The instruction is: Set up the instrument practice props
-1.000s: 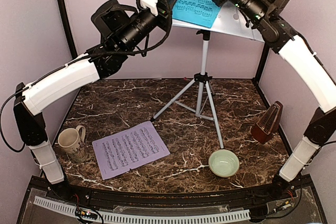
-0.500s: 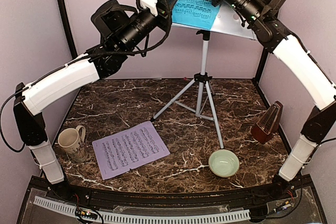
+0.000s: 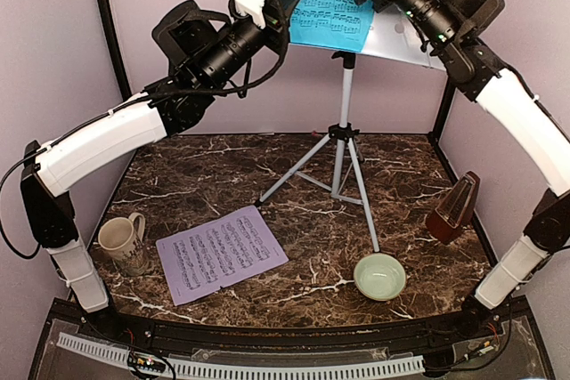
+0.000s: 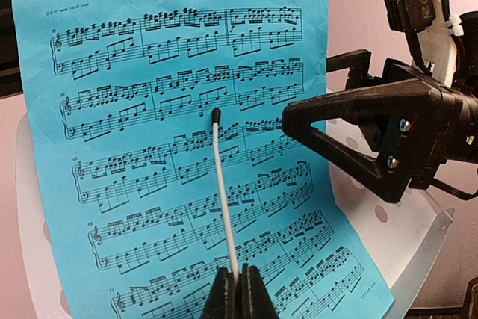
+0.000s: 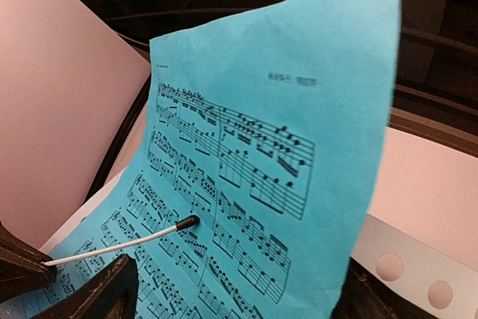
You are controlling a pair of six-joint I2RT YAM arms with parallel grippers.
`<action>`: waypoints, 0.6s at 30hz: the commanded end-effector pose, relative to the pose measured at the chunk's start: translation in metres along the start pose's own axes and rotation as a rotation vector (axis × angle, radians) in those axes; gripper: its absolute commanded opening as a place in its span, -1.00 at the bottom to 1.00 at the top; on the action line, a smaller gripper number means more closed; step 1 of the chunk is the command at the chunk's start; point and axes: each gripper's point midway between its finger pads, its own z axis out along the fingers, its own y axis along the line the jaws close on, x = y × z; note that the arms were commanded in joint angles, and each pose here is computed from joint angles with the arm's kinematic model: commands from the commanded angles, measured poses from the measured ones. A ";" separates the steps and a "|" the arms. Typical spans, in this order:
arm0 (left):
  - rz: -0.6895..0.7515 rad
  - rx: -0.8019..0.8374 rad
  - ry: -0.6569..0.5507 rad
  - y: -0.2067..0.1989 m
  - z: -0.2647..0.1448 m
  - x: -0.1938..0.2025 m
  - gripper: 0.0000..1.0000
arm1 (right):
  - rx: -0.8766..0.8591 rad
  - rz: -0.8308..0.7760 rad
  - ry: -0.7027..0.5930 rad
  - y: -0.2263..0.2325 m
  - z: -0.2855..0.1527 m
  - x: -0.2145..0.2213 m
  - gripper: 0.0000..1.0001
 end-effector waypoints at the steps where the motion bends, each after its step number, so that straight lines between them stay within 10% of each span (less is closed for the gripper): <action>1: -0.001 -0.005 -0.166 0.017 -0.017 -0.067 -1.00 | 0.116 0.001 -0.047 -0.027 -0.018 -0.025 0.78; 8: 0.003 -0.010 -0.176 0.019 -0.019 -0.069 -1.00 | 0.170 0.058 -0.018 -0.027 -0.035 -0.006 0.61; 18: 0.002 -0.004 -0.179 0.017 -0.017 -0.069 -1.00 | 0.161 0.110 -0.024 -0.018 -0.041 0.007 -0.18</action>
